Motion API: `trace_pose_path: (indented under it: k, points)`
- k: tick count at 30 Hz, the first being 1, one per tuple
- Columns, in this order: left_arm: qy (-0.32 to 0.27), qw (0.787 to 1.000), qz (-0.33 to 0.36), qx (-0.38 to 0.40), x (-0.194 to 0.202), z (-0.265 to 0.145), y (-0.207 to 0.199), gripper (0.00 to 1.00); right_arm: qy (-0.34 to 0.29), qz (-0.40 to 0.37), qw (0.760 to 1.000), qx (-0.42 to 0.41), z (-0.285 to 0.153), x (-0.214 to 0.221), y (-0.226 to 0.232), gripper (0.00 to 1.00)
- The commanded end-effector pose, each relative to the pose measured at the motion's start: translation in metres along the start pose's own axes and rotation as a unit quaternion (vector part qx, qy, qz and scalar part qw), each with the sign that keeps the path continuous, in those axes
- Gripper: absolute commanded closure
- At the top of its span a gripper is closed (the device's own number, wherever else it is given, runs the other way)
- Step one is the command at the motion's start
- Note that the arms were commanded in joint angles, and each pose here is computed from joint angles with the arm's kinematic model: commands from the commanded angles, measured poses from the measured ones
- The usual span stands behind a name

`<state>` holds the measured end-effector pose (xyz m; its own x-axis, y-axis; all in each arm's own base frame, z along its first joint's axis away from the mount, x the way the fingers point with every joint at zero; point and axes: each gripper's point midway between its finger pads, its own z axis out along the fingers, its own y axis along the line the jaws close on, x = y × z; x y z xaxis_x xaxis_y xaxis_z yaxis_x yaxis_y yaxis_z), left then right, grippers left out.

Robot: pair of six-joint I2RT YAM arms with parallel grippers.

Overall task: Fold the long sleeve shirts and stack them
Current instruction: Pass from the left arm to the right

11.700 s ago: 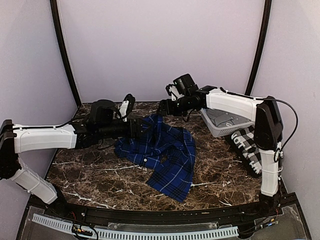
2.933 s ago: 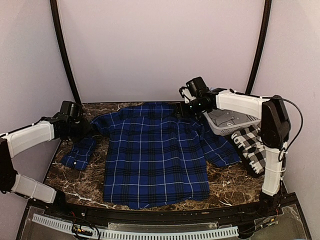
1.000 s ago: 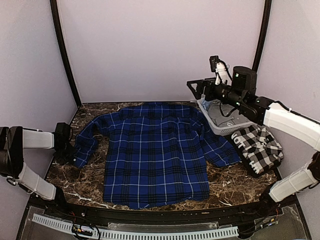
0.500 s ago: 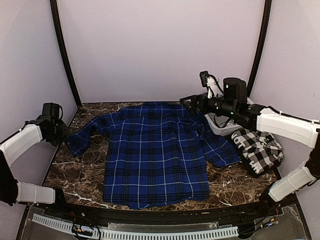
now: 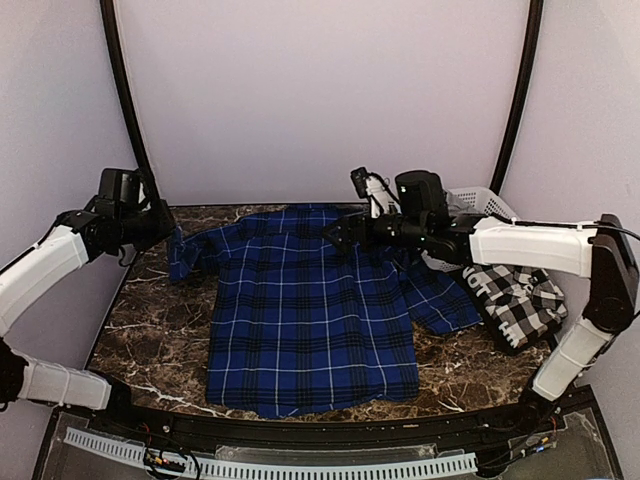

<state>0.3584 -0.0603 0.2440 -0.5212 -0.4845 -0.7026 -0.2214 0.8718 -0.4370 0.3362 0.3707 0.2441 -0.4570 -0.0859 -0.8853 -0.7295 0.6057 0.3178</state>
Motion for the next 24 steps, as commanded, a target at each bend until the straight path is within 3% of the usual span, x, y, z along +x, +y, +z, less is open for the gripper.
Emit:
trace_pose_path:
  k: [1, 8, 24]
  points:
    - [0.029, 0.996, -0.026, 0.077, 0.014, 0.010, -0.046, 1.00, -0.020, 0.010, 0.999, -0.047, 0.021, -0.016, 0.033, 0.01]
    - [0.071, 0.987, -0.044, 0.140, 0.038, 0.029, -0.094, 1.00, 0.020, 0.040, 0.996, -0.081, 0.073, 0.005, 0.058, 0.01]
    - [0.117, 0.977, -0.044, 0.172, 0.068, 0.054, -0.136, 1.00, 0.106, 0.132, 0.972, -0.165, 0.150, 0.055, 0.105, 0.03]
